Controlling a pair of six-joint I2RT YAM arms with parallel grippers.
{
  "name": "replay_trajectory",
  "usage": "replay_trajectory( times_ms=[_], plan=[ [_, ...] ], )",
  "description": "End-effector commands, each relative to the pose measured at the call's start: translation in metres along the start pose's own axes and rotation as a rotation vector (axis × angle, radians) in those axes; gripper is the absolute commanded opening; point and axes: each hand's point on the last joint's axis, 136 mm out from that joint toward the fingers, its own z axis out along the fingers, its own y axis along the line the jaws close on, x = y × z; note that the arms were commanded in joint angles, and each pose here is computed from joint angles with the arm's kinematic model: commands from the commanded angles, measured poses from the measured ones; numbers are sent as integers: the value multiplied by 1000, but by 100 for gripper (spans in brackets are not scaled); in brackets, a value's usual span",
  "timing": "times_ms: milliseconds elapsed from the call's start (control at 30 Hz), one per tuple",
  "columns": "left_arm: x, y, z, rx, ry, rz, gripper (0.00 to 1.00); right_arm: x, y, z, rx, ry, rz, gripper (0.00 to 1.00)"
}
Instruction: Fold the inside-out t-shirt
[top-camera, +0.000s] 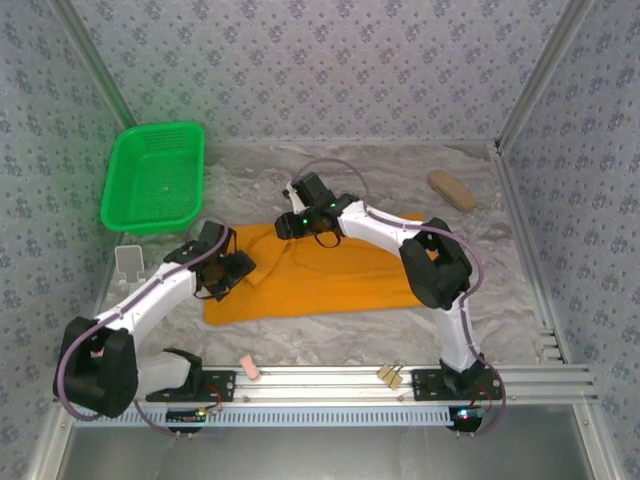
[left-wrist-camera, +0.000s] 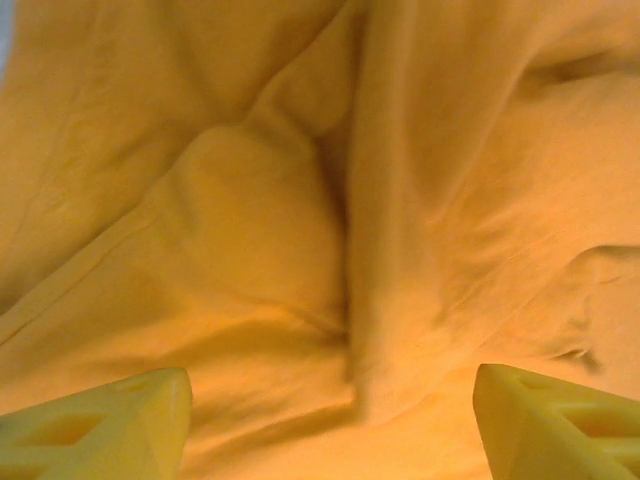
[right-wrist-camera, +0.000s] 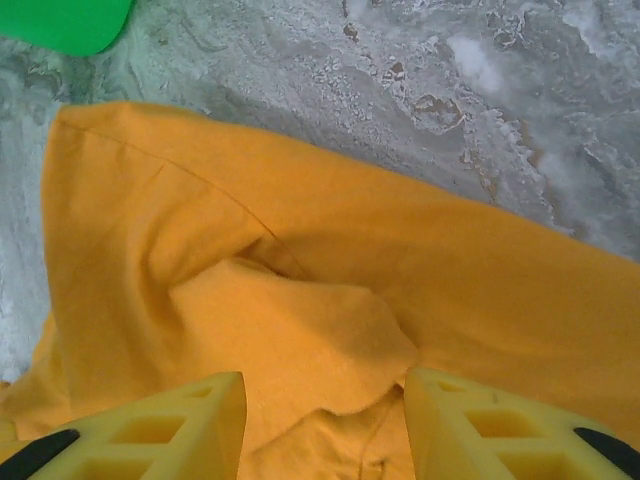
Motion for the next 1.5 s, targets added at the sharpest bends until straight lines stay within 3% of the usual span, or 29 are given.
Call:
replay_trajectory(
  times_ms=[0, 100, 233, 333, 467, 533, 600, 633, 867, 1067, 1200, 1300, 1333, 1367, 1400, 1433, 1467],
  plan=[
    [-6, -24, 5, 64, 7, 38, 69, 4, -9, 16, 56, 47, 52, 48],
    [-5, -25, 16, 40, 31, 56, 57, 3, -10, 27, 49, 37, 60, 44],
    [-7, -24, 24, -20, 65, 99, 47, 6, -12, 35, 30, 80, 113, 24],
    [-4, -27, 30, -10, 103, 115, 46, 6, -12, 31, 42, 71, 107, 23],
    [-9, -23, 30, -29, 101, 125, 34, 5, -12, 19, 14, 81, 153, 0],
    [-12, -18, 30, -41, 91, 120, 27, 4, -4, 12, -19, 74, 153, 0],
    [-15, -15, 29, -37, 96, 117, 2, 3, 5, 3, -45, 66, 155, 0],
    [-16, -14, 28, -33, 103, 112, 0, 2, 8, -1, -58, 64, 160, 0],
    [-26, -6, -7, -53, 71, 116, 0, 16, 29, -32, -52, 75, 174, 0],
    [-12, 8, -48, -68, 110, 112, 0, 40, 53, -54, -41, 74, 211, 0],
    [-3, 42, -75, -138, 110, 80, 0, 68, 72, -71, -56, 97, 214, 0],
    [9, 62, -65, -140, 112, 66, 0, 100, 71, -68, -1, 148, 203, 0],
    [13, 68, -57, -144, 125, 41, 0, 109, 67, -65, 15, 144, 202, 5],
    [16, 70, -50, -133, 143, 17, 11, 114, 62, -64, 24, 146, 221, 14],
    [19, 70, -42, -114, 165, -11, 33, 112, 57, -66, 33, 137, 237, 28],
    [22, 70, -36, -100, 184, -35, 52, 106, 51, -72, 55, 109, 235, 34],
    [24, 69, -32, -85, 194, -37, 56, 100, 42, -80, 93, 74, 227, 35]
  ],
)
